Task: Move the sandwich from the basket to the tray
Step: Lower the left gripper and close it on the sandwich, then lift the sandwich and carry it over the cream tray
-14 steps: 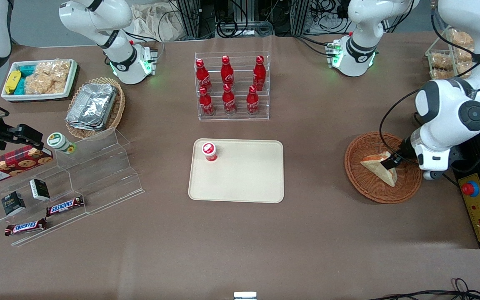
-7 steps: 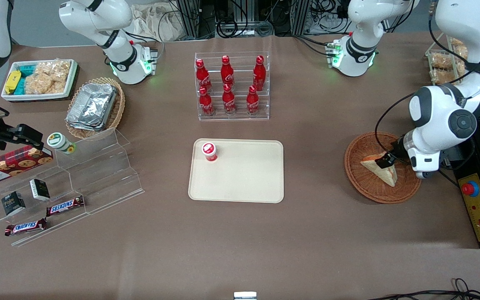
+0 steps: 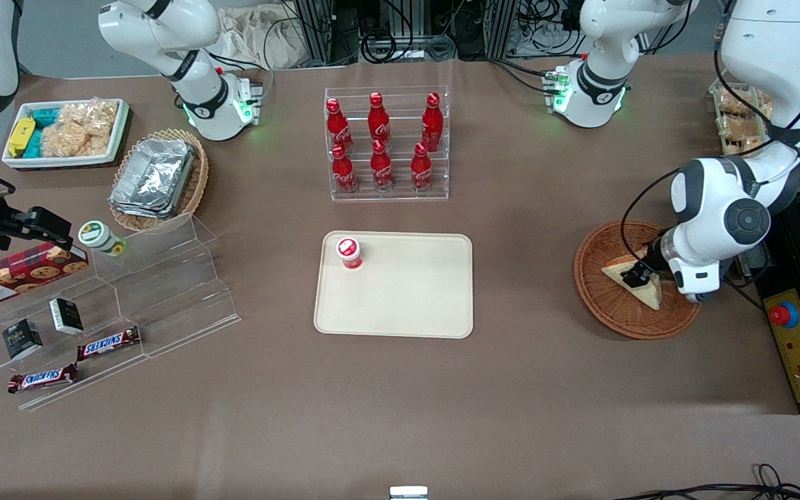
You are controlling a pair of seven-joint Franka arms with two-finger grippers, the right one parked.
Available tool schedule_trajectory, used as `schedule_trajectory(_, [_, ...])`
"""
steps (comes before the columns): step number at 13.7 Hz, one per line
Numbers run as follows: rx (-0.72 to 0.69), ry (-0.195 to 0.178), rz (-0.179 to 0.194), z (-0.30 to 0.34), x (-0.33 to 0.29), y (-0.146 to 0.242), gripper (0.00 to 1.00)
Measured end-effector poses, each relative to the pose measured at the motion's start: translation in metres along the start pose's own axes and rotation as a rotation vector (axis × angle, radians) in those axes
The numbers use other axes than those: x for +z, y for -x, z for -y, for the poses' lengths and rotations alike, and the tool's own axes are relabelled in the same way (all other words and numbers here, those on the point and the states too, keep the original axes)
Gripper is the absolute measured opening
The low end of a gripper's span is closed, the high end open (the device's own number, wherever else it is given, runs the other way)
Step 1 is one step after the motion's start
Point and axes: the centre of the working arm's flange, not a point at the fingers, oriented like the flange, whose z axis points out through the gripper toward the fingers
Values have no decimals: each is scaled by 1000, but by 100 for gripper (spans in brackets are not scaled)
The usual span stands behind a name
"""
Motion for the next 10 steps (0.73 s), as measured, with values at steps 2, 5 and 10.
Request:
schedule_trajectory(2, [-15,16,-14,-8,-9,-2,64])
schedule_trajectory(5, [19,5,-19,-27,-32,3,40])
schedule_trajectory(10, [198,-96,-10,-112,-141,77,19])
